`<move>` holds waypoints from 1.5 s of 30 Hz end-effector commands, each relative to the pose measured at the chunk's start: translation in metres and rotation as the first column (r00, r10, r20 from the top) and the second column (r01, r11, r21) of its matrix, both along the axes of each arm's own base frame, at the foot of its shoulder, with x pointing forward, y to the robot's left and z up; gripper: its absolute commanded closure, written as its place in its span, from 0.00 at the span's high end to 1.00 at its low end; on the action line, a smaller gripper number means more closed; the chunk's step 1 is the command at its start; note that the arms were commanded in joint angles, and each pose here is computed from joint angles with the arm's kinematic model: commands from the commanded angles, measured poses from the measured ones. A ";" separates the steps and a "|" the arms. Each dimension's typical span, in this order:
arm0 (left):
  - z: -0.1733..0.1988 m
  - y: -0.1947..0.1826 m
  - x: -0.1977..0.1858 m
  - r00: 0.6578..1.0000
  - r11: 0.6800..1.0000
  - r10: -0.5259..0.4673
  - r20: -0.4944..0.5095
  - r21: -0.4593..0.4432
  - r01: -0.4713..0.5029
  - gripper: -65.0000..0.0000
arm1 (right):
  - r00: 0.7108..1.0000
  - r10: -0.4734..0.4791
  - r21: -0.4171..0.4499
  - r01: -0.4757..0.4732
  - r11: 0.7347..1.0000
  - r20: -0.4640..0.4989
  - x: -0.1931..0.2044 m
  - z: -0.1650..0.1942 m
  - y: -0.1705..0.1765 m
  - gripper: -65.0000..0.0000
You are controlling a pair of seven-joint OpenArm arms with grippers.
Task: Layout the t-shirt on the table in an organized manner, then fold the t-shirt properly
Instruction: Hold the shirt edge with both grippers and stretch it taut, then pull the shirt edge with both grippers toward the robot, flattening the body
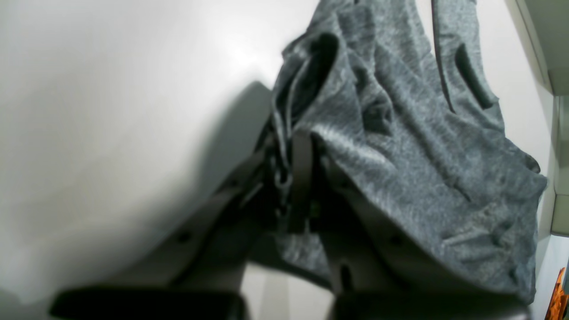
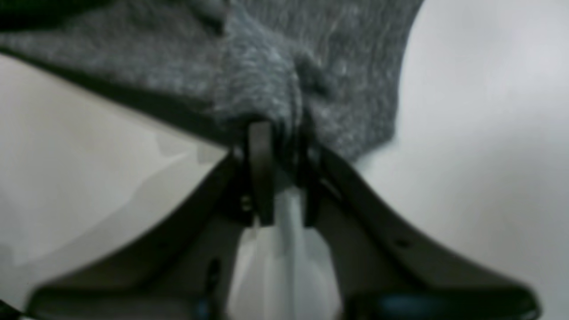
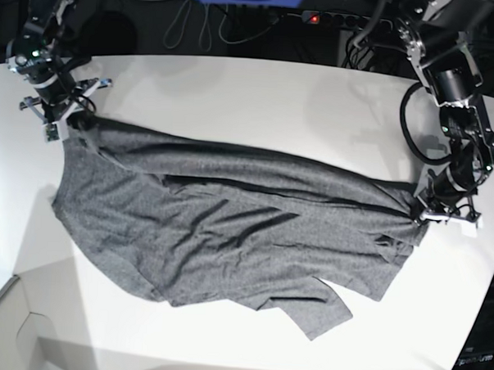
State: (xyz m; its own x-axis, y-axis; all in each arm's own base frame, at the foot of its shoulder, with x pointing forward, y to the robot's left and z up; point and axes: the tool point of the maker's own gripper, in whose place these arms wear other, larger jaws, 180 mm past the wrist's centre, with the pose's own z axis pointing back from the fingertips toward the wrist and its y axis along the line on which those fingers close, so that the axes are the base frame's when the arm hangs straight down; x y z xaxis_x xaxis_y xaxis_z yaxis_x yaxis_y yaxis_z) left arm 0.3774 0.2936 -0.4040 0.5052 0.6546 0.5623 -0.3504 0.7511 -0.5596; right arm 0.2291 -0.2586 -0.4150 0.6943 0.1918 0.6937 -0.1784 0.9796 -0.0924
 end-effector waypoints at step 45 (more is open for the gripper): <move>0.027 0.020 0.014 0.998 0.999 0.016 0.068 0.039 -0.019 0.00 | 0.994 0.100 0.063 -0.102 0.993 0.046 -0.004 0.008 0.058 0.84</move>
